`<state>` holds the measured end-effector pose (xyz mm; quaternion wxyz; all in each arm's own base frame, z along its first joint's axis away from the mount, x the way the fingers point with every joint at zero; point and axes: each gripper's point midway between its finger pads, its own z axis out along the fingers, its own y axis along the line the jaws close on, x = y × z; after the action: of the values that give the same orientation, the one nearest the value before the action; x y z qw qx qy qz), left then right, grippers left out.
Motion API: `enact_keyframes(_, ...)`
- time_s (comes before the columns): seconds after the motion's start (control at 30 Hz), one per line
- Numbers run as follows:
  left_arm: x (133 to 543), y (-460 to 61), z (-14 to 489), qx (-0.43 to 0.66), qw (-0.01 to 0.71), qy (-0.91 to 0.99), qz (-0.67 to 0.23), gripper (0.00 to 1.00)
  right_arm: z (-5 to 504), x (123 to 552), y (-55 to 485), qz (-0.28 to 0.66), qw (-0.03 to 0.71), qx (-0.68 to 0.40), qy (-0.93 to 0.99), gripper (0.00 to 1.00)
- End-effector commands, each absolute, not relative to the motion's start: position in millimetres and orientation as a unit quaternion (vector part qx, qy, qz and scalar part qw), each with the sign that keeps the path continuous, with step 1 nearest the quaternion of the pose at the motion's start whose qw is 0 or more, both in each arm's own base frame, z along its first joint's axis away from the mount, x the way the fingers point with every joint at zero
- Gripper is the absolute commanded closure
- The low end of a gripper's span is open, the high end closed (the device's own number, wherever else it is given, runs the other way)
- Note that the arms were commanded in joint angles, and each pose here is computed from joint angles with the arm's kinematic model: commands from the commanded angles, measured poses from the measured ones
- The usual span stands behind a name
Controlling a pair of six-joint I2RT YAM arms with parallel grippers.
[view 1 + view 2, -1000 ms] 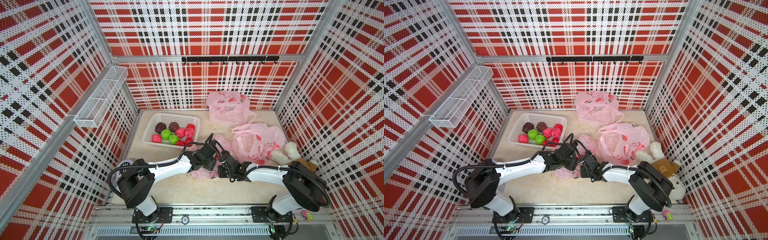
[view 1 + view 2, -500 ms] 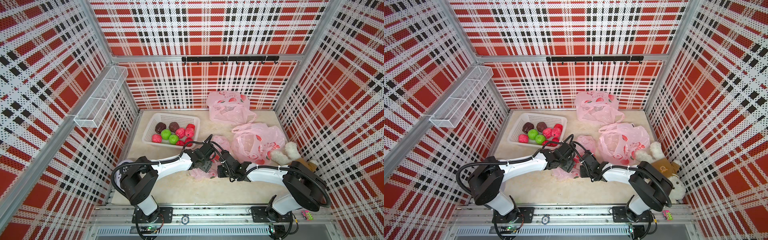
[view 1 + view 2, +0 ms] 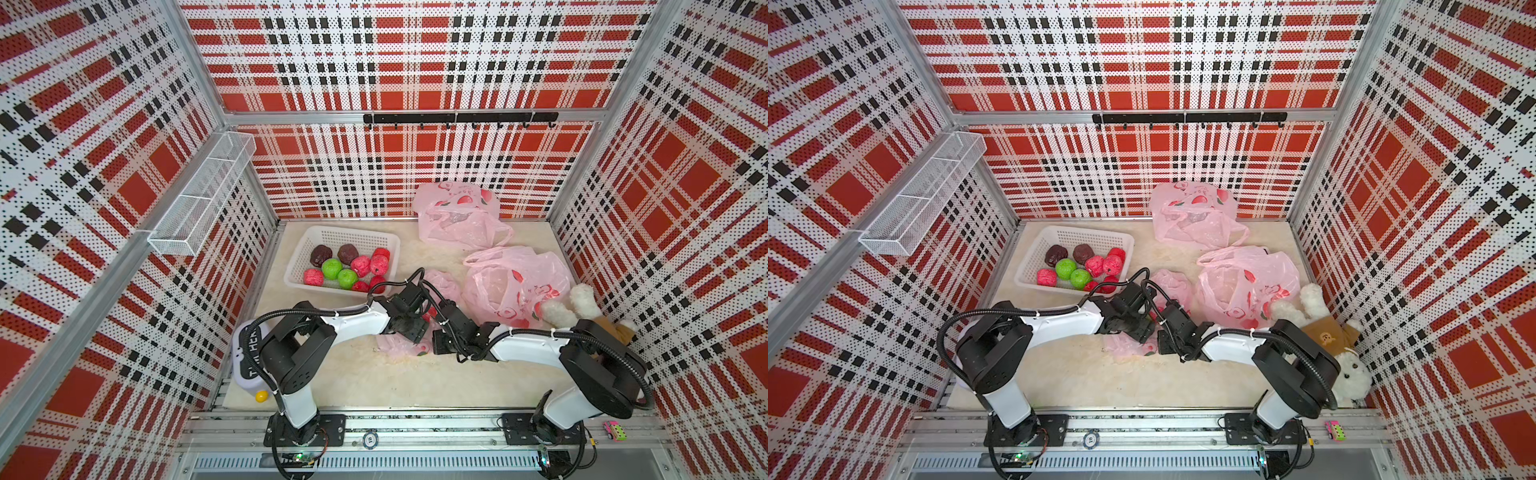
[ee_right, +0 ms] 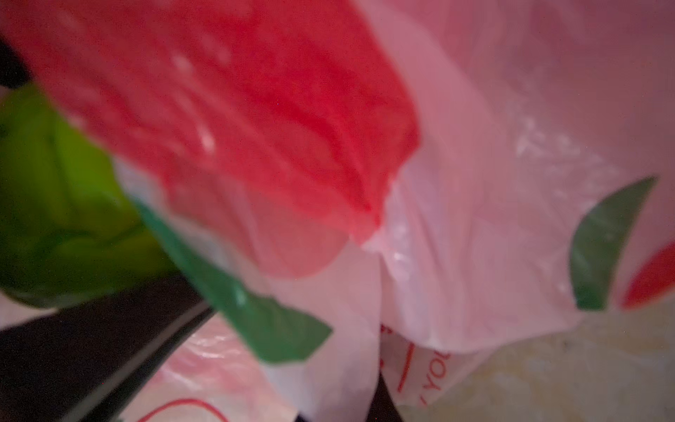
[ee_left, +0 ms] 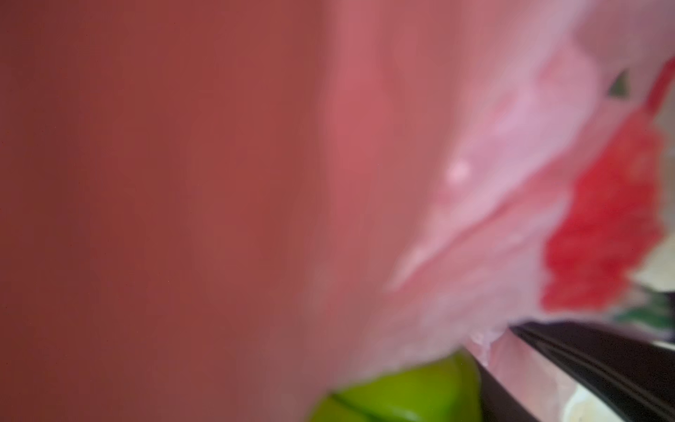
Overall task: Untie the knot of a plastic bag & take out the apple
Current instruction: Pick up the apple from the plastic bag, then place the apple in the basket.
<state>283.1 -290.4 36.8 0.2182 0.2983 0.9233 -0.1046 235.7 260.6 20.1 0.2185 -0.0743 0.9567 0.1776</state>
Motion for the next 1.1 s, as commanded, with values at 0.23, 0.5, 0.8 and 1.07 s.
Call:
enact_keyframes(0.23,284,-284,132,0.285,0.352,0.873,-0.181,0.34,32,244,255,0.162,0.251,-0.074,0.952,0.92)
enact_keyframes(0.5,245,-261,166,0.316,0.356,0.853,-0.213,0.34,45,253,250,0.146,0.271,-0.065,0.949,0.91)
enact_keyframes(0.8,262,-205,258,0.246,0.487,0.807,-0.226,0.37,76,260,239,0.122,0.304,-0.076,0.942,0.64)
enact_keyframes(1.07,382,-127,240,0.097,0.454,0.865,-0.189,0.39,103,261,229,0.115,0.338,-0.083,0.930,0.54)
